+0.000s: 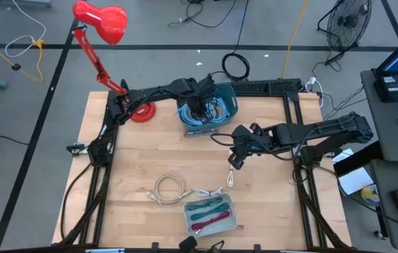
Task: Pick & Place USB Port
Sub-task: Put the blue hdmi cable into the green bin
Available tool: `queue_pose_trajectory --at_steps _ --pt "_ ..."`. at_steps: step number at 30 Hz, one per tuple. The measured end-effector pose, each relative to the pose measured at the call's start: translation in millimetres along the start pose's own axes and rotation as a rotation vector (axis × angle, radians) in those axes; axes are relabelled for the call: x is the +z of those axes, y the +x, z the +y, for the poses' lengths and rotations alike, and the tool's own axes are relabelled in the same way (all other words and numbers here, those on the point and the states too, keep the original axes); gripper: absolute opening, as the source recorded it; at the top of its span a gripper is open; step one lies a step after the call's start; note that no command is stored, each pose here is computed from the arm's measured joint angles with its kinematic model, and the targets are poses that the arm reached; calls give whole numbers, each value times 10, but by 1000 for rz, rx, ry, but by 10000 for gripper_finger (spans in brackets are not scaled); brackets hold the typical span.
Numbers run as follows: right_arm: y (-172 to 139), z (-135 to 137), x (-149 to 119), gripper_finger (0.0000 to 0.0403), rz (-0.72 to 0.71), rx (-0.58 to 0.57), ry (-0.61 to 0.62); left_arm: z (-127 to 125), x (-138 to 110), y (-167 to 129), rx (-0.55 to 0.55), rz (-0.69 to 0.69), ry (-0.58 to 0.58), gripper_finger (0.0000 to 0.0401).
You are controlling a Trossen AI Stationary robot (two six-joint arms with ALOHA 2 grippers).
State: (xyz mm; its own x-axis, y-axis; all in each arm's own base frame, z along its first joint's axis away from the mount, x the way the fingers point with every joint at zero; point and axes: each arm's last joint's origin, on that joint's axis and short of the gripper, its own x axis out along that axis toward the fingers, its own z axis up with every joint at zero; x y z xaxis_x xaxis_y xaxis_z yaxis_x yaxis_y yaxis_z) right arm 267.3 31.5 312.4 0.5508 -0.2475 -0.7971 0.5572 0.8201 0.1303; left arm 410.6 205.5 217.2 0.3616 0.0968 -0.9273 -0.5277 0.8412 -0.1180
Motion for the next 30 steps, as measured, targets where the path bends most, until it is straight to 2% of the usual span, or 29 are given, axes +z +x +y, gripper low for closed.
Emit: queue_pose_trajectory --at_steps 20,30 --pt "1 -2 0 121 -2 -3 -3 158 128 -18 -13 -114 -64 0" --pt "2 -2 0 121 -2 -3 -7 220 127 137 -55 -89 -97 0"
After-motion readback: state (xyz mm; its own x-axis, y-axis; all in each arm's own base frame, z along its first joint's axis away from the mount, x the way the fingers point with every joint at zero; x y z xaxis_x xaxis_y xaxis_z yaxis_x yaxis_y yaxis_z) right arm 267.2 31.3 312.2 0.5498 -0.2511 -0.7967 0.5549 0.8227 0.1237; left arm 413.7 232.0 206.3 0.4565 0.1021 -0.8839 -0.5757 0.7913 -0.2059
